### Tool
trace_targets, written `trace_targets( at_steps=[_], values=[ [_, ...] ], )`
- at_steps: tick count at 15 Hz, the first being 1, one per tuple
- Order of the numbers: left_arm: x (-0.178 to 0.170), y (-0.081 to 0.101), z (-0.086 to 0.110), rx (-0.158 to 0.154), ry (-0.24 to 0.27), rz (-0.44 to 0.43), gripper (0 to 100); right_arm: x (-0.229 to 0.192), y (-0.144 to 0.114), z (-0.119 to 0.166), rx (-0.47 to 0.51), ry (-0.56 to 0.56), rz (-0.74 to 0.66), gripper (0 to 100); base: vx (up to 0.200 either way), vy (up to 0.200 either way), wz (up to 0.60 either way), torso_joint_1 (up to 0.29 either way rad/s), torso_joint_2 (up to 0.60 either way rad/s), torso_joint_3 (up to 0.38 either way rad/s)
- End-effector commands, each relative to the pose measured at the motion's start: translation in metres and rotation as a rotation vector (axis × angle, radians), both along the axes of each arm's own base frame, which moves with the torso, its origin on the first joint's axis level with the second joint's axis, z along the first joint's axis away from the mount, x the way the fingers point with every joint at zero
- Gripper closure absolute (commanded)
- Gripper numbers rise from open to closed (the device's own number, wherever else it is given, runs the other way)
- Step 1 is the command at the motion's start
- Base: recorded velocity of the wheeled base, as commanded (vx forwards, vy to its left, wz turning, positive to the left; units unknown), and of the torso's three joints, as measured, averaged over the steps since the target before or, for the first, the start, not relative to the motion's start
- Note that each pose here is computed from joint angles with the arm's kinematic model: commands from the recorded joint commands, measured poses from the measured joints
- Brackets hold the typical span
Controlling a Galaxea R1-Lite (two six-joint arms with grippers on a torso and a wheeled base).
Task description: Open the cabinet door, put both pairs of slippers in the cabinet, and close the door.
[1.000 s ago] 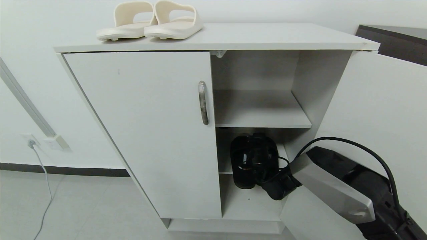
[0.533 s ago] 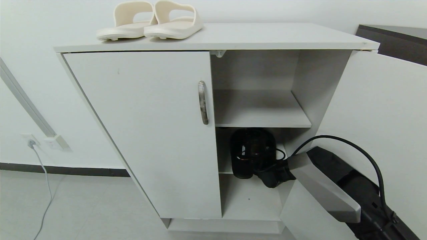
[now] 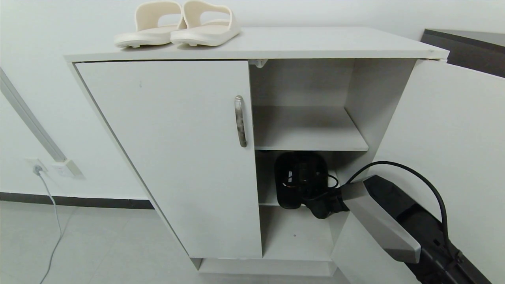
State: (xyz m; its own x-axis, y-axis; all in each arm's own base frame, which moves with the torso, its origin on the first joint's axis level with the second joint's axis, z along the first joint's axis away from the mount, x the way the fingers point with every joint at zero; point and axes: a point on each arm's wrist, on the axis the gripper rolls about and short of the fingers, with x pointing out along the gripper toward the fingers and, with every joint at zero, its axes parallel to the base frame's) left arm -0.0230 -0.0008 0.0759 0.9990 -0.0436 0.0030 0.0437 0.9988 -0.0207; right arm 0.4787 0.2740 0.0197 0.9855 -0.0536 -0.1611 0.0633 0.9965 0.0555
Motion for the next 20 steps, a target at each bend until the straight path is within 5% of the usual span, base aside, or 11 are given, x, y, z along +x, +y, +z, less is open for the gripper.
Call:
trace_targets(
  at_steps=[1,2,9,20],
  values=[
    [0.0,0.0,0.0,-0.001,0.001,-0.001,100,0.0,0.0,0.0,0.0,0.0,0.001,100,0.0,0.0,0.0,0.0,0.0,0.0],
    [0.0,0.0,0.0,-0.001,0.001,0.001,100,0.0,0.0,-0.003,-0.002,0.004,0.001,0,0.0,0.0,0.0,0.0,0.0,0.0],
    [0.0,0.0,0.0,-0.001,0.001,-0.001,100,-0.016,-0.004,-0.002,-0.004,0.006,0.007,0,0.0,0.0,0.0,0.0,0.0,0.0],
    [0.0,0.0,0.0,0.001,0.001,-0.002,100,-0.153,-0.029,0.046,0.008,-0.013,0.121,0,0.0,0.0,0.0,0.0,0.0,0.0]
  ],
)
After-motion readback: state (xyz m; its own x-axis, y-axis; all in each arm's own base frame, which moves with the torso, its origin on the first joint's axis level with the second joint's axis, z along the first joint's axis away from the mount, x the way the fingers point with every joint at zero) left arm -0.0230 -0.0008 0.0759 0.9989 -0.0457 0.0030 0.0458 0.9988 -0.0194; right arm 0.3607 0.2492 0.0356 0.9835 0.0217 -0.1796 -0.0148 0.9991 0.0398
